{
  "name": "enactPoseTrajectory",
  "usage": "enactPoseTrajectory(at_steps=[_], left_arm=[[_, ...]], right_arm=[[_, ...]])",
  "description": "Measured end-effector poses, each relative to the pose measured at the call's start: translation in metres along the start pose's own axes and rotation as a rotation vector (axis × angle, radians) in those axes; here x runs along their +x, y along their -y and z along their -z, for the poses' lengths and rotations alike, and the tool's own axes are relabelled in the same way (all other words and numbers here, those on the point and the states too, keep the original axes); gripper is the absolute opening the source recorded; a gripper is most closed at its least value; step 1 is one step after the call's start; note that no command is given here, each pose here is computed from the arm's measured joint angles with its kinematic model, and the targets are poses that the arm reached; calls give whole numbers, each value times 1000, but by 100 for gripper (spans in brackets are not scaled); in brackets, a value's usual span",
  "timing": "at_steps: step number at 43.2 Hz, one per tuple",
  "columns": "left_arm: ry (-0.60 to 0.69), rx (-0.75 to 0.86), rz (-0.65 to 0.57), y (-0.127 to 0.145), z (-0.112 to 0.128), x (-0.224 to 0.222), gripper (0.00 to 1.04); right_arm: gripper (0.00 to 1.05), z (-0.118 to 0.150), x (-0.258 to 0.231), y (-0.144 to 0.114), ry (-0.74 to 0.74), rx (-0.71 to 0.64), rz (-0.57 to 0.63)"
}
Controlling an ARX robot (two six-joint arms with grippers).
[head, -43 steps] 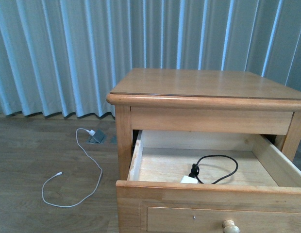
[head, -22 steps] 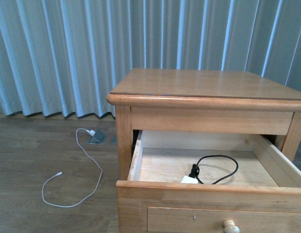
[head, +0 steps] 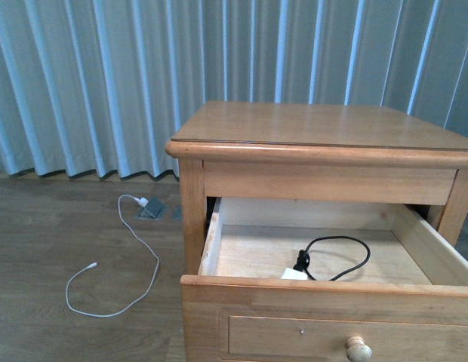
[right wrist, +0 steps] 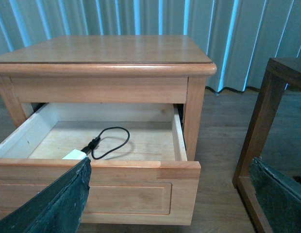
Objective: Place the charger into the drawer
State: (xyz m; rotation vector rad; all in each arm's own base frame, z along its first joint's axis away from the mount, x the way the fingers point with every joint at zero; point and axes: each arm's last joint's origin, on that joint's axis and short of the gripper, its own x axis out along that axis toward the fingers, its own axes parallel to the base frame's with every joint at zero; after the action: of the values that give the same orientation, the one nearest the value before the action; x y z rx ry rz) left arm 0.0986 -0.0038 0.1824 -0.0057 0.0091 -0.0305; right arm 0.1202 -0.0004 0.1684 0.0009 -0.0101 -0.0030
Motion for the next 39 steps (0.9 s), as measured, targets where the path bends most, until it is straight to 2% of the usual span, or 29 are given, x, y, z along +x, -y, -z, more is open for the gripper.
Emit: enactPoseTrajectory(at_steps=[4,18,36,39], left_arm=[[11,-1,-40,-4,0,-1,4],[10,-1,-30,-4,16,-1,4],[14,1,-30,-4,15,-1,4],[14,1,-30,-4,15,-1,14]], right_arm=[[96,0,0,0,0,0,0],[96,0,0,0,0,0,0],[96,0,0,0,0,0,0],[96,0,0,0,0,0,0]])
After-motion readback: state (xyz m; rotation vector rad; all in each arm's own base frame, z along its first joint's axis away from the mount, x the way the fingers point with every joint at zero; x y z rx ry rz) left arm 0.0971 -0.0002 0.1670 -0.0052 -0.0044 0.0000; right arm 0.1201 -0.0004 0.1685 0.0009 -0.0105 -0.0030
